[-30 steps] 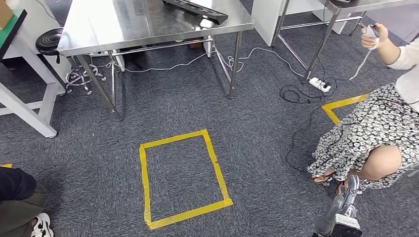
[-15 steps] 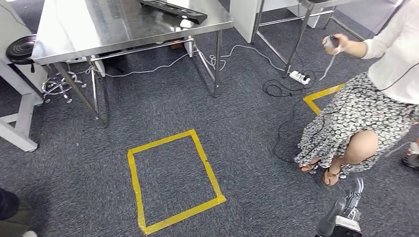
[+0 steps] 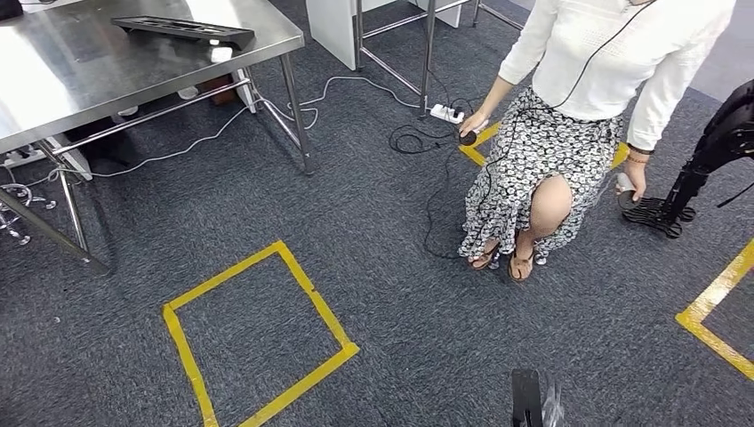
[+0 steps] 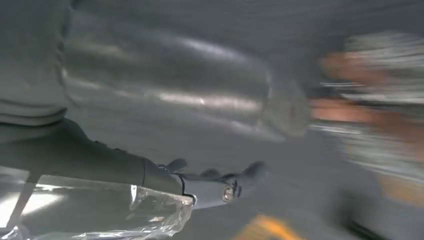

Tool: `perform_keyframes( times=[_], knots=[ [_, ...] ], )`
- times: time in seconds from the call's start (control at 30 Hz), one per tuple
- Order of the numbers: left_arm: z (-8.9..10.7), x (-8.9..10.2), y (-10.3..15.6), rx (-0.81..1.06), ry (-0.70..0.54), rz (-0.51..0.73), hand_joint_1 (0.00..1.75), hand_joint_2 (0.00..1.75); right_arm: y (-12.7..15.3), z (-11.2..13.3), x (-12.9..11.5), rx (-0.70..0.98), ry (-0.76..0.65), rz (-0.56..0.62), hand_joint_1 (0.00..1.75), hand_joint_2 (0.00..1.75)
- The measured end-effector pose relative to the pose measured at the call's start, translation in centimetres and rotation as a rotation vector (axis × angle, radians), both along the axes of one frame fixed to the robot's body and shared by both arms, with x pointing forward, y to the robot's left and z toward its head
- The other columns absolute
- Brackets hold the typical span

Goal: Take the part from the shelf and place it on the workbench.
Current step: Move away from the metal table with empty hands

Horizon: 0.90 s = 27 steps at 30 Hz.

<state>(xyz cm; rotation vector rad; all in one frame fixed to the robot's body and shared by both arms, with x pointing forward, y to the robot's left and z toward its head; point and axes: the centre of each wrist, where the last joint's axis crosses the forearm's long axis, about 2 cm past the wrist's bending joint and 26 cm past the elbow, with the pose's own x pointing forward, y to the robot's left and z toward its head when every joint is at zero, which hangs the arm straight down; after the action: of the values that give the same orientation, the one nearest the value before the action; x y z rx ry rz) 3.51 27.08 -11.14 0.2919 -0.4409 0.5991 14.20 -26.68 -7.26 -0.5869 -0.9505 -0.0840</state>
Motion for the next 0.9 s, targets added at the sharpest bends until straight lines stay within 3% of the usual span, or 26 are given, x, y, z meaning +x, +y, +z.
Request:
perform_keyframes(
  times=[0.2, 0.4, 0.57, 0.9],
  knots=[
    [0.0, -0.3, 0.3, -0.004, 0.053, -0.022, 0.0, 0.0, 0.8, -2.7, -6.0, 0.157, 0.529, -0.077, 0.0, 0.0],
    [0.0, -0.5, 0.1, -0.013, 0.077, -0.025, 0.0, 0.0, 1.2, -3.2, -8.2, 0.174, 0.792, -0.115, 0.0, 0.0],
    [0.0, -0.6, -0.2, -0.018, 0.09, -0.023, 0.0, 0.0, 1.1, -3.4, -9.2, 0.18, 0.882, -0.134, 0.0, 0.0],
    [0.0, -0.5, -0.3, -0.022, 0.08, -0.047, 0.0, 0.0, 1.7, -3.4, -9.3, 0.176, 0.852, -0.048, 0.0, 0.0]
  ],
)
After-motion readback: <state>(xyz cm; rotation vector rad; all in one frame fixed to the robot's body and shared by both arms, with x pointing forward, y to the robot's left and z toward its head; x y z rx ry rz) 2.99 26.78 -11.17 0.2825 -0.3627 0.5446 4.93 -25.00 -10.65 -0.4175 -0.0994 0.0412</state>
